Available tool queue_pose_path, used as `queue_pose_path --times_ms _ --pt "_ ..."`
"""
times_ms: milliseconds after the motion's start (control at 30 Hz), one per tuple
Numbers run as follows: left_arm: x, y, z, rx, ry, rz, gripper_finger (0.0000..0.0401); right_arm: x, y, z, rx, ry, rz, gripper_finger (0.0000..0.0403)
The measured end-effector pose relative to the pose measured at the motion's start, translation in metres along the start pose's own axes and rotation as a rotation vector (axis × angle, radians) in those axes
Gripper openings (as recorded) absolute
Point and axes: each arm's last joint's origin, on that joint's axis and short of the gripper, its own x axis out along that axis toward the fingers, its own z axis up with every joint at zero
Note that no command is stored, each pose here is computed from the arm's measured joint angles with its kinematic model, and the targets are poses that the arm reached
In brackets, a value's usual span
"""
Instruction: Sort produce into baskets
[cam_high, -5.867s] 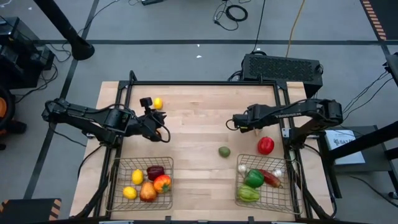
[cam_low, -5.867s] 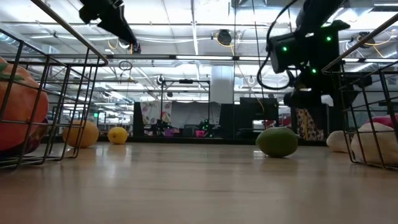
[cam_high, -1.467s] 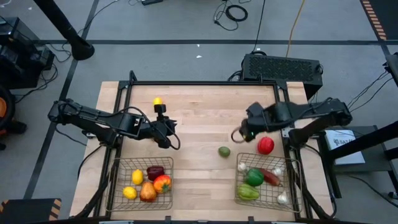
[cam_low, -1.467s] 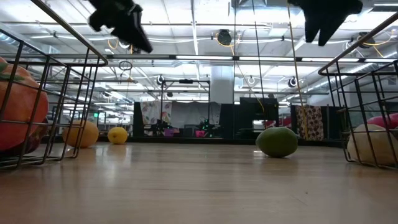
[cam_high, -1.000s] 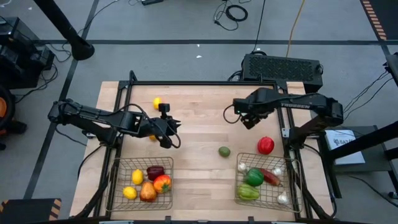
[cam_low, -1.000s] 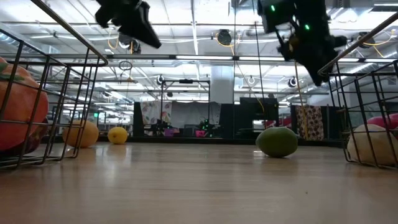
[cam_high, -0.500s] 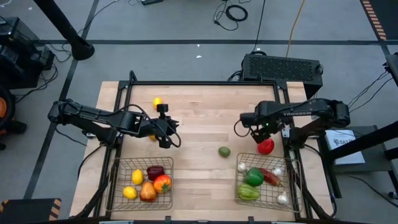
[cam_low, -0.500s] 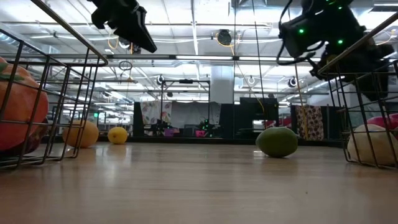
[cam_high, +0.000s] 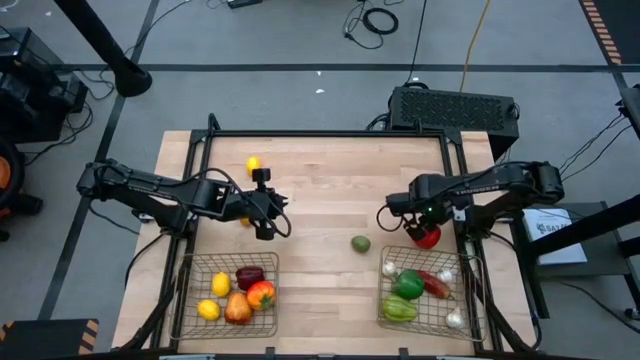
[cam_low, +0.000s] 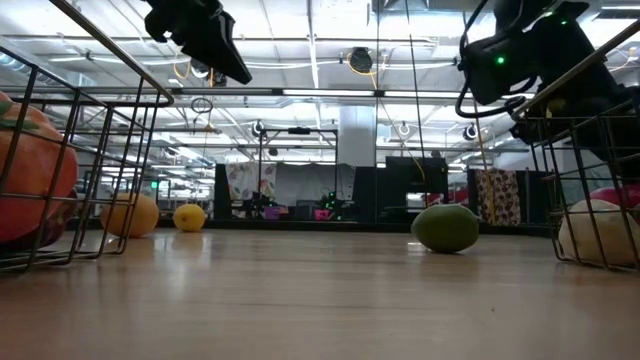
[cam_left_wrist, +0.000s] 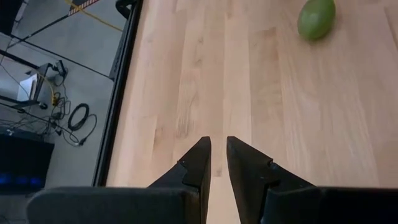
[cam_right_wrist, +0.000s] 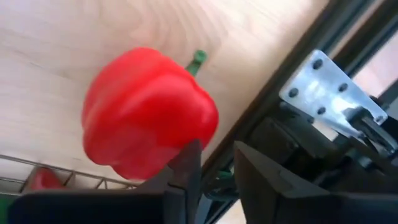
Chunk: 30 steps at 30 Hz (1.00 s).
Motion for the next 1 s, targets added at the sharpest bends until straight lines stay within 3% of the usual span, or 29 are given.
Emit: queue_pose_path --times_ms 200,633,867,1000 --pt "0.000 0.000 -0.001 -0.003 0.006 -0.001 0.0061 0.000 0.007 0.004 -0.032 -0.046 0.066 0.0063" --pt "0.000 0.000 -0.001 0.003 0.006 -0.001 0.0061 -0.014 0.031 0.022 -0.140 -0.248 0.318 0.0034" --pt "0.000 0.000 -0.001 0.003 0.006 -0.001 0.0061 -0.045 0.011 0.001 -0.059 -0.118 0.152 0.0021" --pt "0.000 0.000 -0.001 0.003 0.006 -0.001 0.0061 -0.043 0.003 -0.013 -0.013 -0.050 0.033 0.0013"
